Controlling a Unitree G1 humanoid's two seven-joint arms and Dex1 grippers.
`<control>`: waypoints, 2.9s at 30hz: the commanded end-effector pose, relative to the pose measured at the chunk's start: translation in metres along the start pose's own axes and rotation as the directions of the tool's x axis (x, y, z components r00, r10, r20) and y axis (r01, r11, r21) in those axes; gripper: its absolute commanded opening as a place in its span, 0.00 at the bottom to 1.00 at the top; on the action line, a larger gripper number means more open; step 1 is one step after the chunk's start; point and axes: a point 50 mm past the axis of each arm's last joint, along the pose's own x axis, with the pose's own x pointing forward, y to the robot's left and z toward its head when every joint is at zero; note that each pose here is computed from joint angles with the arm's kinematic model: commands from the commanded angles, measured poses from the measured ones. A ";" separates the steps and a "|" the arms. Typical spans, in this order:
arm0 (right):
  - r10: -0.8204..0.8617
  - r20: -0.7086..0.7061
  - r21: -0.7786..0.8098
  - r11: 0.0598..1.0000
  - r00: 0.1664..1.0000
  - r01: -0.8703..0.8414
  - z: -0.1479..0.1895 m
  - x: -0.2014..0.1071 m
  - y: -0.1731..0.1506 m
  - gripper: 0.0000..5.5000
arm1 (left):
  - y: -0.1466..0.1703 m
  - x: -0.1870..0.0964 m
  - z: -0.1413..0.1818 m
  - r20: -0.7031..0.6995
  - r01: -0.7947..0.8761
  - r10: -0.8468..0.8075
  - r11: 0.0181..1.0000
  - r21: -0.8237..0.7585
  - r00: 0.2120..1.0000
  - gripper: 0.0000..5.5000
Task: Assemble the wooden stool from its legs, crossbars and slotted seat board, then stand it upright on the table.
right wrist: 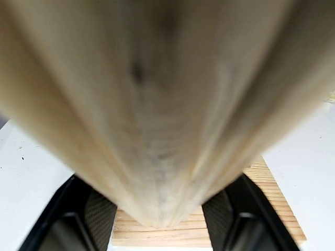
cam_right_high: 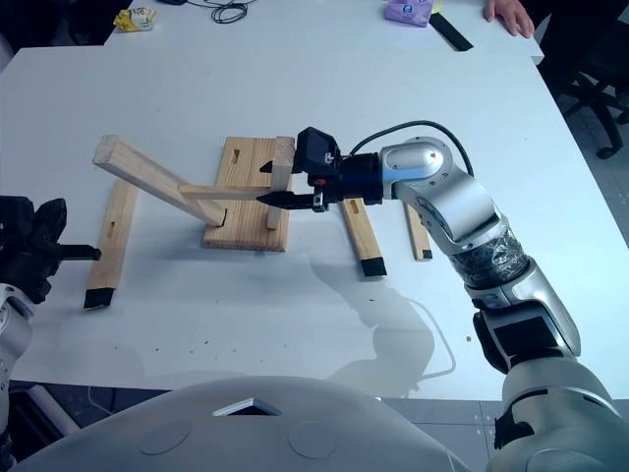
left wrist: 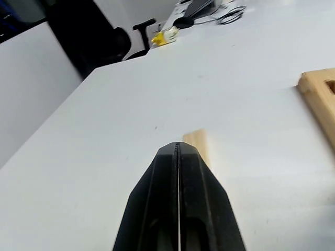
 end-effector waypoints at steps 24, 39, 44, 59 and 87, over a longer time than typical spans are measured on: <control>0.078 -0.245 0.050 0.996 0.966 -0.068 -0.030 0.016 0.004 0.37 | -0.141 0.028 0.047 0.299 0.623 -0.622 0.775 0.105 0.724 0.00; 0.016 -0.316 0.073 0.997 0.949 0.008 -0.047 -0.021 -0.008 0.37 | -0.024 0.024 0.036 0.260 0.257 -0.279 0.959 0.116 0.924 0.00; 0.027 -0.313 0.066 0.998 0.949 -0.007 -0.046 -0.018 -0.008 0.37 | -0.015 0.031 0.043 0.310 0.226 -0.245 0.969 0.095 0.919 0.00; 0.068 -0.260 0.040 0.997 0.963 -0.060 -0.033 0.000 -0.004 0.37 | -0.158 0.006 0.074 0.439 0.756 -0.710 0.647 0.098 0.551 0.00; -0.068 -0.258 0.081 0.993 0.964 0.091 -0.049 -0.033 -0.014 0.82 | -0.077 0.003 0.061 0.506 0.588 -0.438 0.788 -0.181 0.743 0.00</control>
